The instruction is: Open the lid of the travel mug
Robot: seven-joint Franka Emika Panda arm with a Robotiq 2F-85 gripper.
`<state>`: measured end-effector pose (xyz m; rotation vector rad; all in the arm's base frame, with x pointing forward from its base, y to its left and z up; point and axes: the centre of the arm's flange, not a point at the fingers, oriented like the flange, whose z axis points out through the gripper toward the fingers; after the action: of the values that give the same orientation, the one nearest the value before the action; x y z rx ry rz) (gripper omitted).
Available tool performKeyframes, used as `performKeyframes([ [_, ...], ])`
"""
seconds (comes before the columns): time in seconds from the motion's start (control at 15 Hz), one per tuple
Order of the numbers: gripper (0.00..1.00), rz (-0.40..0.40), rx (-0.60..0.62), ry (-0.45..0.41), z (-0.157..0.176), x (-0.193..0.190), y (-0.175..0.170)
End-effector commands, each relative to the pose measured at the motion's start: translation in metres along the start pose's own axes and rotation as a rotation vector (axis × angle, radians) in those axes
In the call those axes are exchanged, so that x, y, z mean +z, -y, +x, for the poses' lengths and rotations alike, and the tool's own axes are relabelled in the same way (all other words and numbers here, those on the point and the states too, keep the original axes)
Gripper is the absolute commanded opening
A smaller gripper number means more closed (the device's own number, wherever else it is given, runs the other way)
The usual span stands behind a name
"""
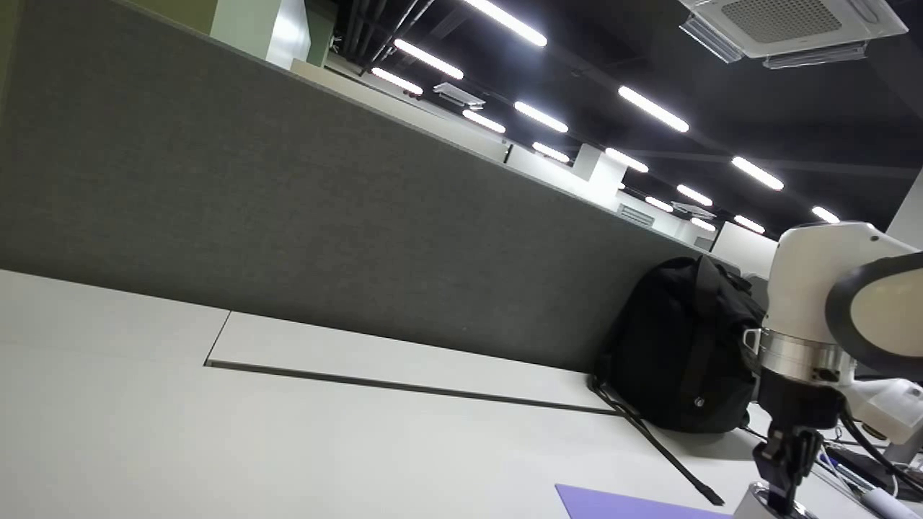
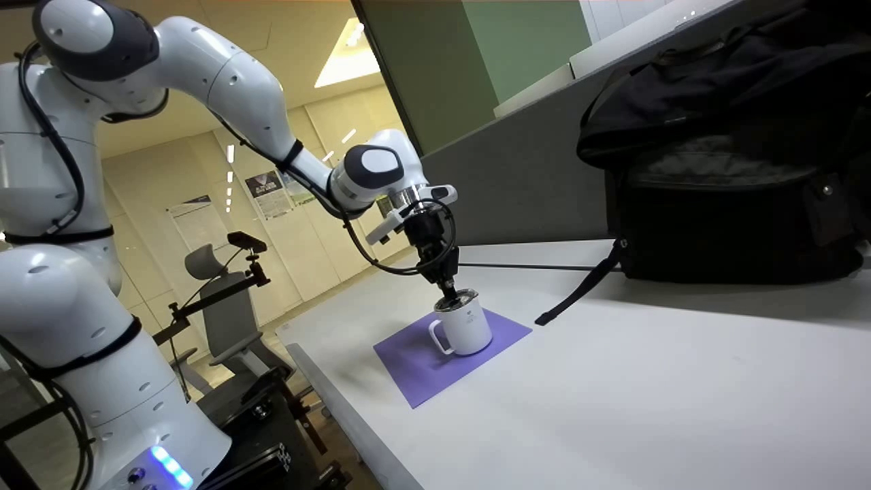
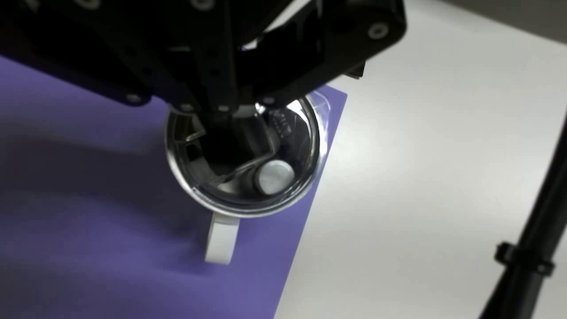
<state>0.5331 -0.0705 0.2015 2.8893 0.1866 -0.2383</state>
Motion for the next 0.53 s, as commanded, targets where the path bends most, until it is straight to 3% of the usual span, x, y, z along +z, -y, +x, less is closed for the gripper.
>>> performKeyframes([
  [0.0, 0.00, -0.033, 0.029, 0.014, 0.007, 0.011, -0.006],
  [0.47, 0.00, -0.041, 0.058, -0.072, 0.007, -0.028, -0.020],
])
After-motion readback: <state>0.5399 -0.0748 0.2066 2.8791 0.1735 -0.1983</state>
